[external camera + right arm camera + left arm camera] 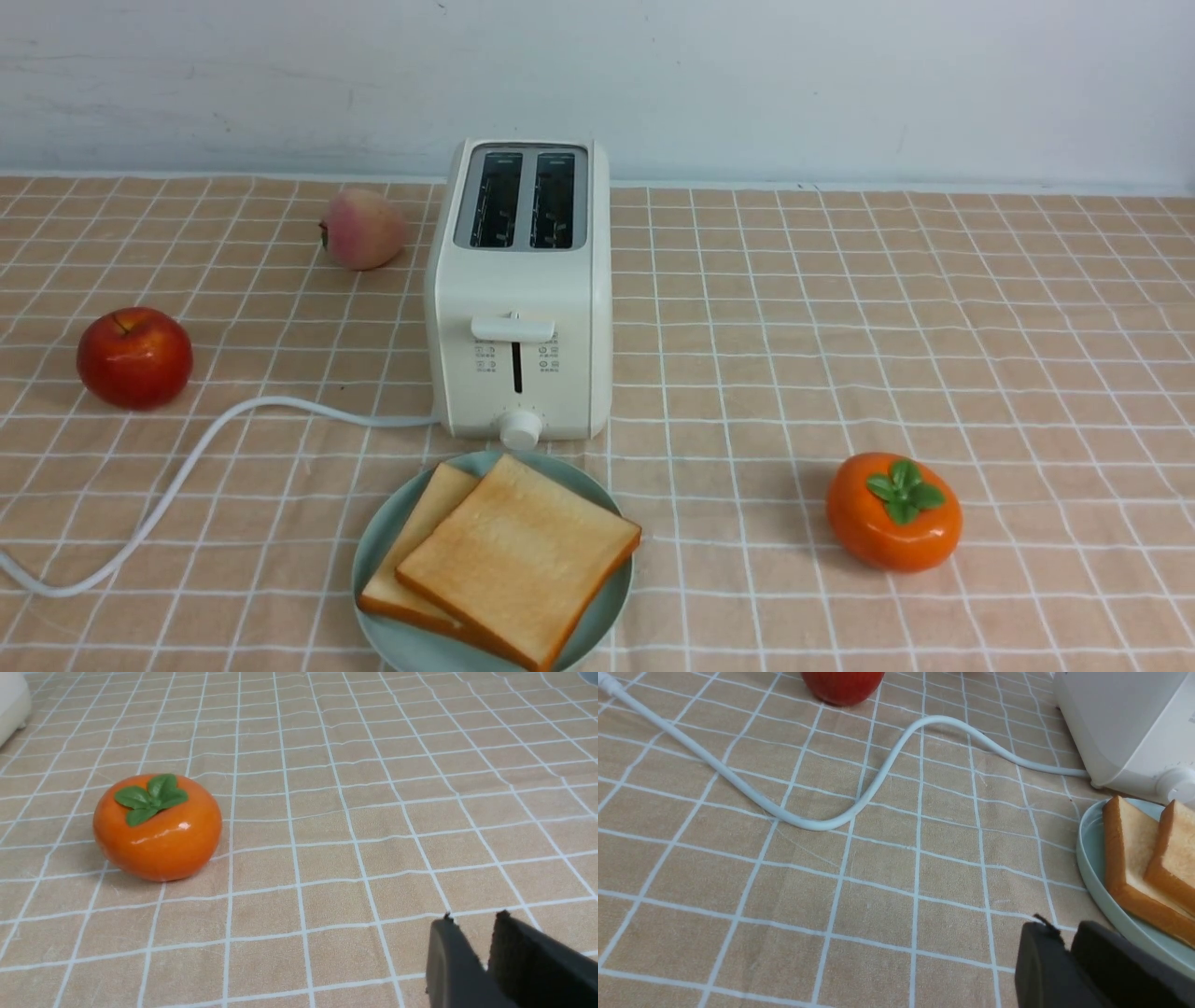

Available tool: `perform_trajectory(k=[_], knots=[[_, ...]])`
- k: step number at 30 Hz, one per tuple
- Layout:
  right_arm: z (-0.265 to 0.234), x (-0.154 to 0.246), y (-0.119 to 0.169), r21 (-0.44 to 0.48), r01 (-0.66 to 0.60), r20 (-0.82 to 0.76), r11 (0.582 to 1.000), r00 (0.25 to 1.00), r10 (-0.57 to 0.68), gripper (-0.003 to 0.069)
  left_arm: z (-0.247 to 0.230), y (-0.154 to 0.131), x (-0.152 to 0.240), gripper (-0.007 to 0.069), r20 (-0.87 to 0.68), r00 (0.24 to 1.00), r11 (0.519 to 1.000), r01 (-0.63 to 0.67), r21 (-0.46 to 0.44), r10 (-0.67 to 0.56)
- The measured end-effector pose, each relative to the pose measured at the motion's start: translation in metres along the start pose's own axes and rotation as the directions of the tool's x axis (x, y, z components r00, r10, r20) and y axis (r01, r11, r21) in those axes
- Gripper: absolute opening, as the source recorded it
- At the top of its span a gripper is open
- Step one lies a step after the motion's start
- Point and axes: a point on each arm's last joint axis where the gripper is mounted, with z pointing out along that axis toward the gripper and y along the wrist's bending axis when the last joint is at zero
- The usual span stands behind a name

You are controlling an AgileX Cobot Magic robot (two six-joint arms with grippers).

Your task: Take toasted bread from bread machine on light coffee tablecloth place on plate.

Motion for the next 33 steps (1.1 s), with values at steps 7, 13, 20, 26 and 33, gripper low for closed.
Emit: perform_trajectory(k=[7, 13, 20, 26, 33], knots=[[0.0, 0.0, 0.0, 0.0, -0.001, 0.0, 1.0, 1.0, 0.001, 0.0152, 0.0, 0.0, 0.0, 0.0092, 0.0, 1.0, 1.0, 0.0, 0.0, 0.0], [0.0, 0.0, 0.0, 0.0, -0.001, 0.0, 1.0, 1.0, 0.001, 0.0163, 0.0, 0.0, 0.0, 0.0101, 0.0, 1.0, 1.0, 0.0, 0.0, 0.0], [0.0, 0.0, 0.0, 0.0, 0.0, 0.0, 1.0, 1.0, 0.0, 0.0171, 0.0, 0.0, 0.0, 0.0108, 0.0, 1.0, 1.0, 0.0, 0.0, 0.0], [0.0, 0.0, 0.0, 0.0, 0.0, 0.0, 1.0, 1.0, 0.0, 0.0179, 0.0, 0.0, 0.0, 0.011, 0.0, 1.0, 1.0, 0.0, 0.0, 0.0], [0.0, 0.0, 0.0, 0.0, 0.0, 0.0, 1.0, 1.0, 0.0, 0.0187, 0.0, 0.0, 0.0, 0.0116, 0.0, 1.0, 1.0, 0.0, 0.0, 0.0]])
